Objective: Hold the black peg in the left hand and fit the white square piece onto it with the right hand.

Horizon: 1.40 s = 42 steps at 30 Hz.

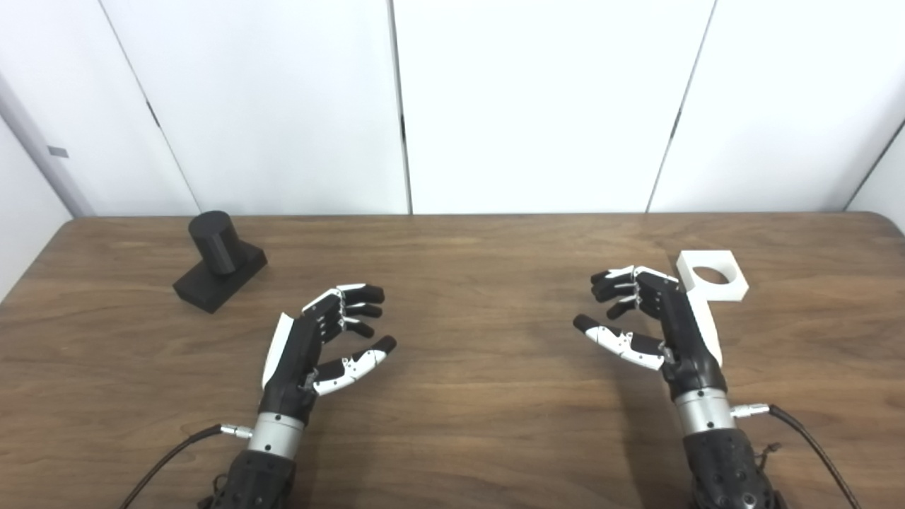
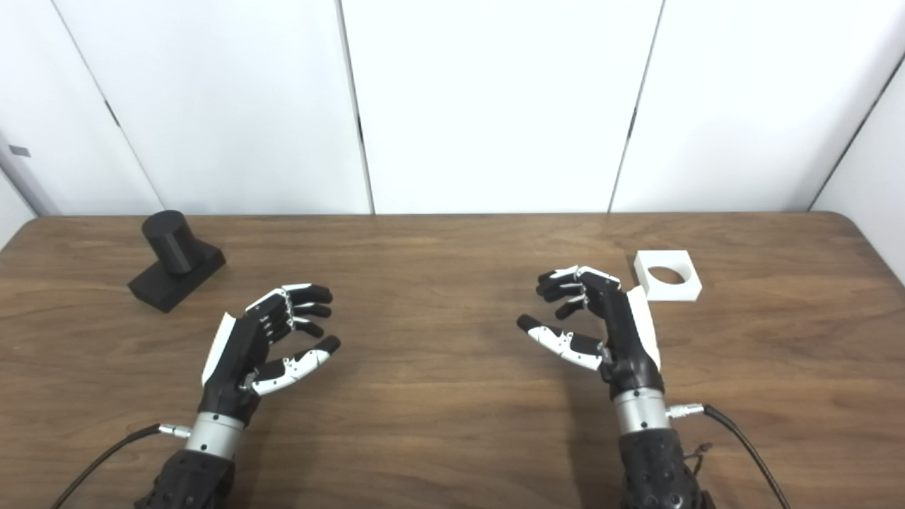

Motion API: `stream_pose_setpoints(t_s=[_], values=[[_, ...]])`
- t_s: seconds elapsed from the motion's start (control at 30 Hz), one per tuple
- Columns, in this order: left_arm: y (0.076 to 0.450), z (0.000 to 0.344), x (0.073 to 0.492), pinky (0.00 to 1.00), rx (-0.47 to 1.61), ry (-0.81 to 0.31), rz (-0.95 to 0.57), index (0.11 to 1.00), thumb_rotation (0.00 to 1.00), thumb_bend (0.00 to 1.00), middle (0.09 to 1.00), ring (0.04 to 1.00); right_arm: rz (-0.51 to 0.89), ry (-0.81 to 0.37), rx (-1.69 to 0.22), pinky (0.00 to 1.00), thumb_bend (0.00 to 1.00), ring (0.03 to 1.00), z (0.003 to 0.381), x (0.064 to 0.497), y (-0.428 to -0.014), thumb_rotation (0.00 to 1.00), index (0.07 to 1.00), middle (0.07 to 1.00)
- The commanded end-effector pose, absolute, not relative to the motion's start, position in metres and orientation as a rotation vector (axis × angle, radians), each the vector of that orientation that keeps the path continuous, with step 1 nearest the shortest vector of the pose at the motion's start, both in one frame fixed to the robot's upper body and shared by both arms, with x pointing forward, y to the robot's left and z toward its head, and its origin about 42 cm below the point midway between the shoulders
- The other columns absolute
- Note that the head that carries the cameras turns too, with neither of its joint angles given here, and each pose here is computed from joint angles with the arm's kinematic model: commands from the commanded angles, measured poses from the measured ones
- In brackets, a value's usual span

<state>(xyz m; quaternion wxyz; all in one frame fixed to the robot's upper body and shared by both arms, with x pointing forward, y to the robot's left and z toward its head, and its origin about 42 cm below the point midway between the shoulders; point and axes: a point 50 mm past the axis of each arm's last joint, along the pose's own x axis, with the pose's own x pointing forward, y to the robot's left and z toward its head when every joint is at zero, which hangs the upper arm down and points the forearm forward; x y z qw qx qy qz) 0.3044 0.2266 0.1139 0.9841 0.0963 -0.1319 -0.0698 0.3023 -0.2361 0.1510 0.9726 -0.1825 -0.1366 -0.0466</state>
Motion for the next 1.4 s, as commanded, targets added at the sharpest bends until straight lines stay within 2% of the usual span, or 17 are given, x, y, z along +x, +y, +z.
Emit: stream_pose_setpoints(t_s=[0.0,0.37,0.97,1.3,1.37], values=[[0.227,0.126,0.313,0.54,0.194,-0.328,-0.137,0.669,0.0,0.63,0.713,0.667,-0.096,-0.364,-0.356,0.46,0.5,0.589,0.168,0.305,-0.234,0.12,0.493,0.641],[0.218,0.127,0.311,0.58,0.218,-0.328,-0.149,0.677,0.0,0.62,0.713,0.677,-0.111,-0.382,-0.387,0.42,0.5,0.561,0.168,0.306,-0.242,0.12,0.492,0.615],[0.194,0.125,0.315,0.48,0.191,-0.335,-0.147,0.651,0.0,0.62,0.701,0.646,-0.107,-0.39,-0.388,0.41,0.5,0.54,0.176,0.303,-0.254,0.11,0.49,0.621],[0.201,0.139,0.318,0.47,0.283,-0.357,-0.115,0.658,0.0,0.66,0.692,0.643,-0.112,-0.396,-0.401,0.4,0.5,0.538,0.181,0.302,-0.254,0.11,0.489,0.606],[0.206,0.146,0.321,0.49,0.315,-0.356,-0.098,0.662,0.04,0.69,0.697,0.65,-0.114,-0.395,-0.399,0.4,0.5,0.54,0.181,0.302,-0.254,0.11,0.489,0.606]])
